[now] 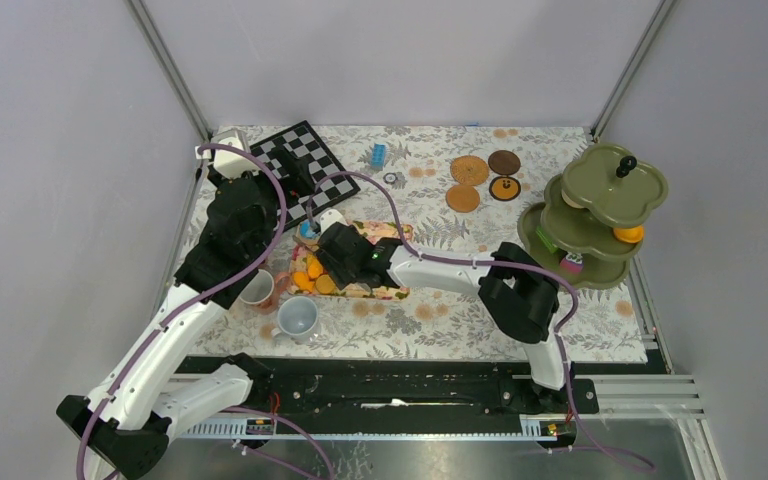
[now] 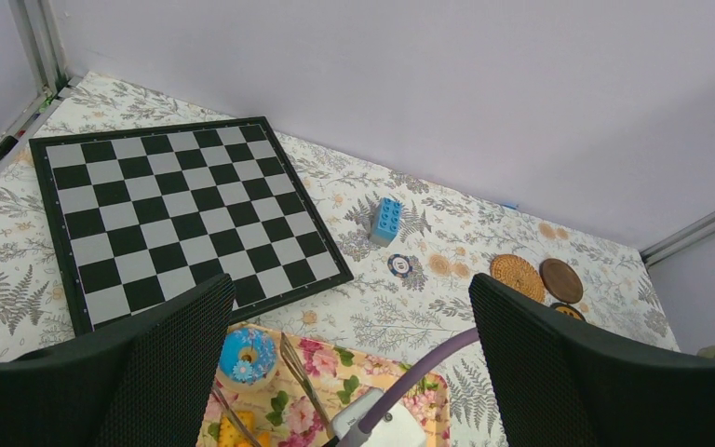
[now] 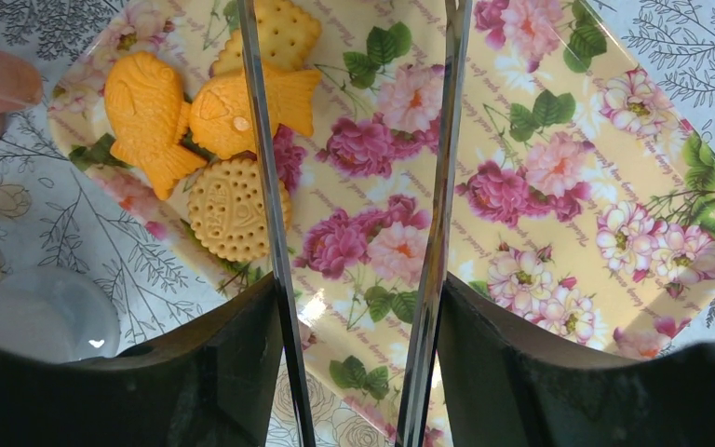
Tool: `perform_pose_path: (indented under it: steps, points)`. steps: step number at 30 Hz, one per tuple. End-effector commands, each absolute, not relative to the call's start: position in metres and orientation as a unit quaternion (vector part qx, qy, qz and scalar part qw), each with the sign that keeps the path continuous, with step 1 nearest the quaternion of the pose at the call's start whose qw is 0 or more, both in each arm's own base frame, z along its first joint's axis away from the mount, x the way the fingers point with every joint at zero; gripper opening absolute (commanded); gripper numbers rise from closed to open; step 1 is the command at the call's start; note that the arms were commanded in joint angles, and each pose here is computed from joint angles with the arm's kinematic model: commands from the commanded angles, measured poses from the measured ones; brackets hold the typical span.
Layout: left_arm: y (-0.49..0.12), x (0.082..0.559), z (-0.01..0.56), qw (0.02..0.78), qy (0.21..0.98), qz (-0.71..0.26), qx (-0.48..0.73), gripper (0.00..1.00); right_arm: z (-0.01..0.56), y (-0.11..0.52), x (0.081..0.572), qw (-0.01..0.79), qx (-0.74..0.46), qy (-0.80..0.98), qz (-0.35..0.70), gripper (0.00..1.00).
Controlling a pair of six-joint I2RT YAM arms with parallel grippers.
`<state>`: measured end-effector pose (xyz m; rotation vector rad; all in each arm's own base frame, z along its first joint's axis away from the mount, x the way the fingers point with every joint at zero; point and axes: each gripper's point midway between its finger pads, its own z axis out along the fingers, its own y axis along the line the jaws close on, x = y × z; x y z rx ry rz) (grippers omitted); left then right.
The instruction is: Serve the afternoon tea
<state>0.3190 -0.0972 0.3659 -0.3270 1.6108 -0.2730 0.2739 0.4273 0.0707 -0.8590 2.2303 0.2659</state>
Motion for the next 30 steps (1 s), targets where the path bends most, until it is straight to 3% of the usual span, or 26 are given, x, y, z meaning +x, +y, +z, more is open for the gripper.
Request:
perform_pose_path:
  steps: [1, 21, 30]
  points:
    - [-0.093, 0.318, 0.377, 0.688, 0.697, -0.13, -0.158, 0.99, 0.086, 0.433, 0.288, 0.383, -0.313, 0.864, 0.093, 0.63]
    - [-0.098, 0.318, 0.377, 0.687, 0.698, -0.137, -0.148, 0.99, 0.087, 0.443, 0.298, 0.393, -0.304, 0.864, 0.088, 0.51]
    - [-0.098, 0.319, 0.376, 0.687, 0.699, -0.136, -0.146, 0.99, 0.119, 0.422, 0.285, 0.406, -0.287, 0.861, 0.105, 0.45]
